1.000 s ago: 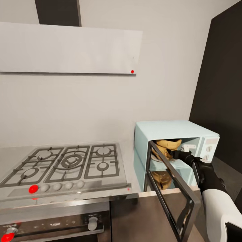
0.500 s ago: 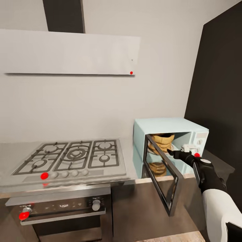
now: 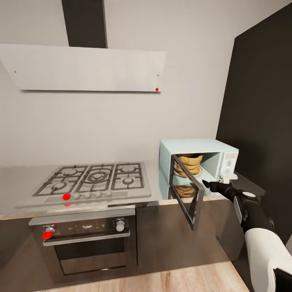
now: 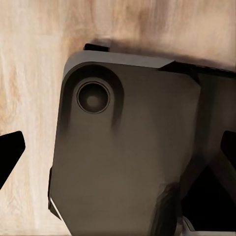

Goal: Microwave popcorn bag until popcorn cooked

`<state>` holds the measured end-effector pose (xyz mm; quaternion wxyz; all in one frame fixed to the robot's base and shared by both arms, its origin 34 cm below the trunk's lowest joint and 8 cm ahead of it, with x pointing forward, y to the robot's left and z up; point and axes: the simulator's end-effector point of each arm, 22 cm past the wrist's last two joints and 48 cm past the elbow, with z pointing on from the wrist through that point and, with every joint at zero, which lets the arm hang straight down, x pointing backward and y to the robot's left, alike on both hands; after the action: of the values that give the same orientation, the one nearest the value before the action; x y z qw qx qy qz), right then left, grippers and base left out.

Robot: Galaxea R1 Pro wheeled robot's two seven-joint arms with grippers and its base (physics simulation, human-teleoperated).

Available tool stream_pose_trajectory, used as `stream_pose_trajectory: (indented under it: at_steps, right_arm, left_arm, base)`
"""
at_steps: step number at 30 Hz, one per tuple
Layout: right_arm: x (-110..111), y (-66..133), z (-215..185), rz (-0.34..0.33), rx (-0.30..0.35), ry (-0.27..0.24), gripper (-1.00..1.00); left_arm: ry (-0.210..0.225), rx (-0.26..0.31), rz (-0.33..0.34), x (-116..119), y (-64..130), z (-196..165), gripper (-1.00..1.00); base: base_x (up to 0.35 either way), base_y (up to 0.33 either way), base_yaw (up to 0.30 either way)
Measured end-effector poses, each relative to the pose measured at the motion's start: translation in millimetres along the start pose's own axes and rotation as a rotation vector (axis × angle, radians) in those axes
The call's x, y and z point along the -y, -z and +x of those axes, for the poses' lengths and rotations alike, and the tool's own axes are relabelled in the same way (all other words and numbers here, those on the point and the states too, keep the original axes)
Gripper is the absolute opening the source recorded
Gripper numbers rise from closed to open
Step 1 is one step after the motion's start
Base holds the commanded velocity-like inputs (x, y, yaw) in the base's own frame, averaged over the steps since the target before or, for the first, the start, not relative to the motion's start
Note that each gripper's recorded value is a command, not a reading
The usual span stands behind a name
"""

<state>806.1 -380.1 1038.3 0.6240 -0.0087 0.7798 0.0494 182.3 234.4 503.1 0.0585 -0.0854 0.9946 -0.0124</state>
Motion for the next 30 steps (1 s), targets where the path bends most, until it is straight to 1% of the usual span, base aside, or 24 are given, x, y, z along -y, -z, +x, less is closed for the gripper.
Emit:
stream_pose_trajectory:
  at_steps: [6,8,9,11,12,13,14,15,16,17,18,19,21,22,24,25,26,28,30]
  right_arm:
    - [2,0.0,2,0.004,-0.005,0.0,1.0]
    - [3,-0.9,10,0.011,-0.028,0.015,1.0]
    - [2,-2.7,24,0.007,-0.058,0.014,1.0]
    - [-2,-5.8,59,-0.004,-0.132,-0.006,1.0]
    - [0,-5.4,82,0.001,-0.182,-0.016,1.0]
    - [3,-3.6,111,0.009,-0.245,-0.018,1.0]
    - [5,0.8,144,0.017,-0.323,-0.005,1.0]
    - [5,7.1,177,0.022,-0.399,0.023,1.0]
    - [5,16.7,215,0.027,-0.484,0.066,1.0]
    - [4,23.5,236,0.03,-0.531,0.078,1.0]
    - [5,40.8,277,0.044,-0.619,0.087,1.0]
    - [5,52.4,299,0.049,-0.667,0.085,1.0]
    - [12,79.6,341,0.081,-0.739,0.099,1.0]
    - [15,104.5,375,0.093,-0.791,0.106,1.0]
    - [16,175.3,454,0.09,-0.919,0.132,1.0]
    - [16,199.0,477,0.083,-0.95,0.146,1.0]
    - [16,211.9,489,0.081,-0.966,0.151,1.0]
    - [12,263.7,530,0.069,-1.045,0.156,1.0]
    - [8,298.3,554,0.062,-1.094,0.152,1.0]
  left_arm:
    - [0.0,0.0,0.0,0,0.0,0,1.0]
    - [-0.001,0.0,0.0,0,0.0,0,1.0]
    - [-0.001,0.0,0.0,0,0.1,0,1.0]
    - [-0.001,0.0,0.0,0,0.1,0,1.0]
    - [-0.001,0.0,0.0,0,0.1,0,1.0]
    - [-0.001,0.001,0.0,0,0.1,0,1.0]
    - [-0.001,0.001,0.0,0,0.1,0,1.0]
    - [-0.001,0.001,0.0,0,0.1,0,1.0]
    - [0.0,0.001,0.0,0,0.1,0,1.0]
    - [0.0,0.002,0.0,0,0.1,-1,1.0]
    - [0.001,0.002,0.0,0,0.1,-1,1.0]
    - [0.002,0.002,0.0,0,0.1,-1,1.0]
    - [0.003,0.002,0.0,0,0.1,-1,1.0]
    - [0.004,0.002,-0.001,0,0.1,-1,1.0]
    - [0.004,0.002,-0.002,0,0.1,-1,1.0]
    - [0.004,0.002,-0.002,-1,0.1,-1,1.0]
    - [0.005,0.002,-0.003,-1,0.1,-1,1.0]
    - [0.006,0.002,-0.005,-2,0.1,-1,1.0]
    - [0.006,0.002,-0.007,-2,0.1,-1,1.0]
  base:
    - [-0.272,0.0,0.0]
    - [-0.156,0.0,0.0]
    - [-0.06,0.0,0.0]
    - [-0.029,0.0,0.0]
    - [-0.01,0.0,0.0]
    - [-0.005,0.0,0.0]
    - [-0.003,0.0,0.0]
    - [-0.001,0.0,0.0]
    - [0.0,0.0,0.0]
    - [0.0,0.0,0.0]
    - [0.0,0.0,0.0]
    - [0.0,0.0,0.0]
    - [0.0,0.0,0.0]
    - [0.0,0.0,0.0]
    - [0.0,0.0,0.0]
    - [0.0,0.0,0.0]
    - [0.0,0.0,0.0]
    - [0.0,0.0,0.0]
    - [0.0,0.0,0.0]
